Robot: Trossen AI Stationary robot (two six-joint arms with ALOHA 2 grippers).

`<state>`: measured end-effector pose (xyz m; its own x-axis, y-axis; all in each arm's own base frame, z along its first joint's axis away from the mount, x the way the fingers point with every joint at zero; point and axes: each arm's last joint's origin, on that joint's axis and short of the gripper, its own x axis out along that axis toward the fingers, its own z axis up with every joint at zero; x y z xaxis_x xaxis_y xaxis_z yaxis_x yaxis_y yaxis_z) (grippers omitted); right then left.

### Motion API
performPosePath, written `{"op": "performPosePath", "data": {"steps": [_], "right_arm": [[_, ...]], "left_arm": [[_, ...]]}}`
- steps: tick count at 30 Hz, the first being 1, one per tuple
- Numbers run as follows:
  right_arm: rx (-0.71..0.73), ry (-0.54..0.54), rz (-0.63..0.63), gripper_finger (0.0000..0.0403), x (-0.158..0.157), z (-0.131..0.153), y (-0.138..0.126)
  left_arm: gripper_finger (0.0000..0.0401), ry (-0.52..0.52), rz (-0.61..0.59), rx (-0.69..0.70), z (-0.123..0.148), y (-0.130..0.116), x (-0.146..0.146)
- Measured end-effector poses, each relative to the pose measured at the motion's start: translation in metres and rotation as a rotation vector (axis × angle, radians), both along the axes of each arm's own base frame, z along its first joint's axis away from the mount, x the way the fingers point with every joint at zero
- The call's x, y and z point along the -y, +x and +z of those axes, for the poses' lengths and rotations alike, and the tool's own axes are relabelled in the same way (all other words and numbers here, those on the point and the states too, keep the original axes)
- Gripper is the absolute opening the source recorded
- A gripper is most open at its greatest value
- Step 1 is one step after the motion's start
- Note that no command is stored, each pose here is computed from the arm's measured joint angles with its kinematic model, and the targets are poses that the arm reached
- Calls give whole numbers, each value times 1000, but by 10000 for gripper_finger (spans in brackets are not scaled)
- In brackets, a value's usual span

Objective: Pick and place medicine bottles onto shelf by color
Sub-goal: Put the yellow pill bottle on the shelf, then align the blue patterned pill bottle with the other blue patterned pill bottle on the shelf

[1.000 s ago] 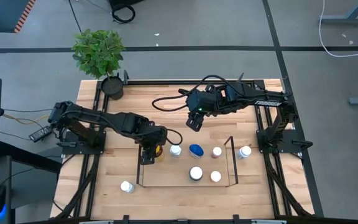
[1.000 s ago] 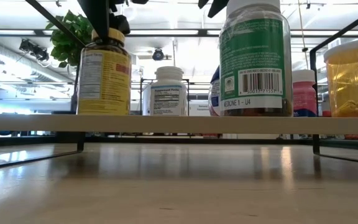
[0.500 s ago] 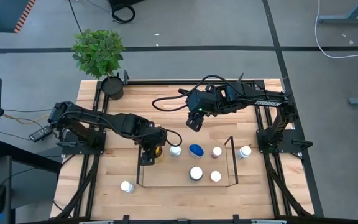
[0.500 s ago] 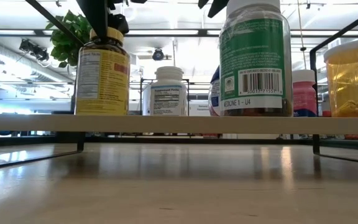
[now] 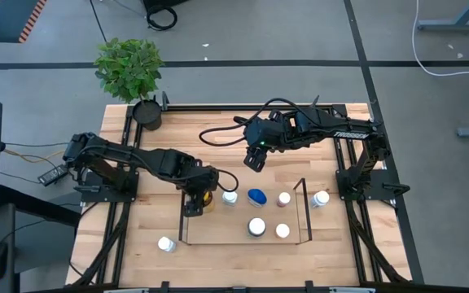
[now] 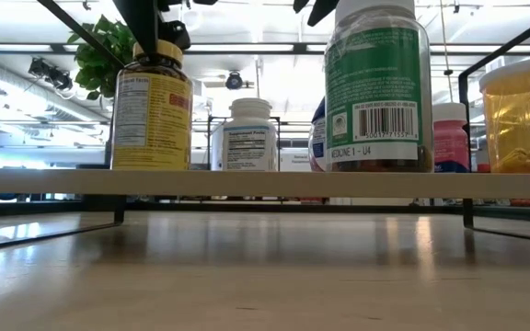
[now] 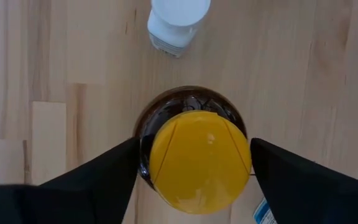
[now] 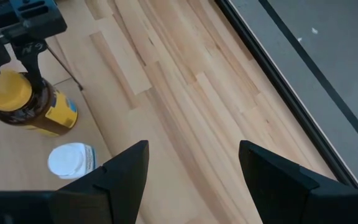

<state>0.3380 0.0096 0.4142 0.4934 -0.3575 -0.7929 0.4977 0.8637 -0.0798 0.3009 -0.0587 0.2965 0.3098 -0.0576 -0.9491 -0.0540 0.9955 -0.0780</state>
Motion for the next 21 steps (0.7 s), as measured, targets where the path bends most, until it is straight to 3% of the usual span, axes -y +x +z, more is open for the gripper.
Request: {"op": "performPosePath", "data": {"steps": [12,21], "right_arm": [[-1,-4,2,257,0,0,0],[3,-7,7,257,0,0,1]], "left_arm": [[393,-12,23,-14,3,-1,0],[398,-12,29,76,48,-1,0]]}}
